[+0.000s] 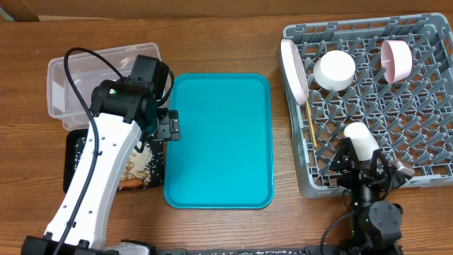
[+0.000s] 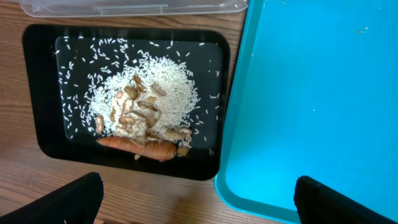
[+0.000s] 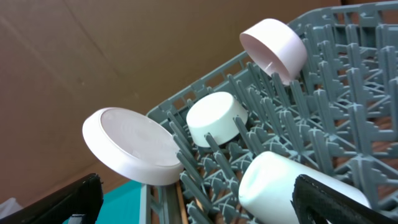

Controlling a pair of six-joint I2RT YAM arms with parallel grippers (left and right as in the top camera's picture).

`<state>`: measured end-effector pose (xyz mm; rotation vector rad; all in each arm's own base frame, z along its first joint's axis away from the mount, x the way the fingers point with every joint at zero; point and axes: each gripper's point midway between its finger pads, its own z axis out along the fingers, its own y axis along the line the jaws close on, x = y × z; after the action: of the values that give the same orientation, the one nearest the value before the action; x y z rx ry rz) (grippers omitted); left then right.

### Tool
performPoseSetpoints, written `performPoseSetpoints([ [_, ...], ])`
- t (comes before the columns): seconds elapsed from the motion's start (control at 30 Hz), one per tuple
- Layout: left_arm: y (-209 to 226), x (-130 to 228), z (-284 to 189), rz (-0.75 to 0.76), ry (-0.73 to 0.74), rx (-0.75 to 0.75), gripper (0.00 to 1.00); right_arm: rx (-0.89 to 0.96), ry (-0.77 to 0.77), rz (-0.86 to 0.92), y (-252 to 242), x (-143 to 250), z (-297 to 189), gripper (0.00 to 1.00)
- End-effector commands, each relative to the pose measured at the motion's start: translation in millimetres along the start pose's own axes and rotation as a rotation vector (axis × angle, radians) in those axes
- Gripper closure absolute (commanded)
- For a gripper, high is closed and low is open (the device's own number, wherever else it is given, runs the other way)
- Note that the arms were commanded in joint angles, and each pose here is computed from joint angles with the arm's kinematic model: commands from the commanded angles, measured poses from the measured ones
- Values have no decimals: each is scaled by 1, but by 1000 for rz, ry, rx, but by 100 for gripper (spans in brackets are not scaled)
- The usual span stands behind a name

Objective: Sort waste into correct bins and load items into the dishwasher

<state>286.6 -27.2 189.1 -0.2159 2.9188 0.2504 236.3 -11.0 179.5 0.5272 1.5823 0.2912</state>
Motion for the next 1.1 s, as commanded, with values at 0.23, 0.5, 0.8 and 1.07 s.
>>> performPoseSetpoints([
  [0.23, 3, -5, 3, 19, -1, -23, 0, -20, -23, 7, -2, 7, 5, 0],
  [0.5, 3, -5, 3, 19, -1, -23, 0, -22, -28, 8, -1, 7, 5, 0],
  [0.8, 2, -5, 4, 19, -1, -23, 0, -22, -28, 8, -1, 7, 5, 0],
  [1.07, -1, 3, -39, 36, -150, 44, 0, -22, -28, 9, -1, 7, 5, 0],
])
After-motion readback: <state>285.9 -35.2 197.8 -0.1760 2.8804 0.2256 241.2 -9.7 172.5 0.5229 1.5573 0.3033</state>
